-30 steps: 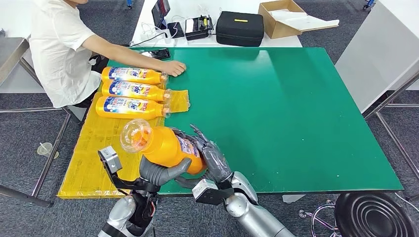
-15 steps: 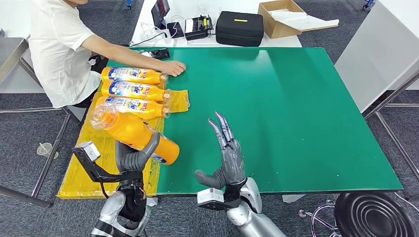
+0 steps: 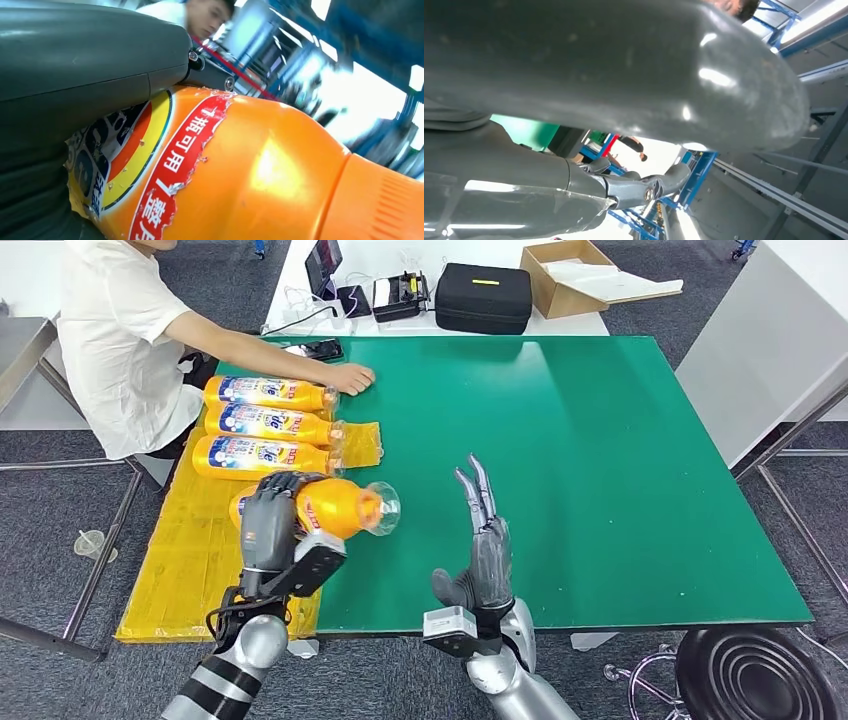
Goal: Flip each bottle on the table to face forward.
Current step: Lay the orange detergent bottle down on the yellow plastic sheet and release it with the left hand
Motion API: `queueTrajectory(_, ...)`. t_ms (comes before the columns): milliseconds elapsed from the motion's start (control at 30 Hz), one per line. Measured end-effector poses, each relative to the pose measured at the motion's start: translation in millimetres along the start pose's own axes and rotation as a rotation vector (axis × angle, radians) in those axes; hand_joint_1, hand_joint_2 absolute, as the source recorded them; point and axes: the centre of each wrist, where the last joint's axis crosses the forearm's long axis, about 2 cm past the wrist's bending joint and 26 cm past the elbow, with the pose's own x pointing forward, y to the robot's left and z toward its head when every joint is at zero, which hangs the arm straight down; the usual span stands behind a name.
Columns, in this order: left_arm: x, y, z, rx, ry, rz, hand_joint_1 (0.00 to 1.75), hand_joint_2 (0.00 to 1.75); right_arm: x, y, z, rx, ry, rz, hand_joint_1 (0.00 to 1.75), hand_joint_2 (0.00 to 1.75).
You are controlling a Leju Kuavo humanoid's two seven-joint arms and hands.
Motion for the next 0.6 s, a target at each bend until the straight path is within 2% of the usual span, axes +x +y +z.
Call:
queueTrajectory(100, -20, 3, -14, -0.189, -0.026, -0.214, 1.74, 1.75, -3, -1, -3, -0.005, 0.003, -0.014, 0.0, 0.0)
queueTrajectory(200, -34, 9, -29, -0.325, -0.023, -0.314, 1.75, 1.75, -4, -1, -4, -0.002, 0.003, -0.022, 0.0, 0.0)
queueTrajectory(367, -45, 16, -43, -0.421, 0.0, -0.346, 1.75, 1.75, -6, -1, -3, 0.006, 0.006, -0.026, 0.0, 0.0)
queueTrajectory(500, -53, 17, -48, -0.599, 0.049, -0.273, 1.75, 1.75, -7, -2, -2, 0.0, 0.018, -0.041, 0.0, 0.0)
queueTrajectory(600, -59, 19, -51, -0.66, 0.073, -0.245, 1.75, 1.75, -8, -2, -2, 0.0, 0.022, -0.048, 0.0, 0.0)
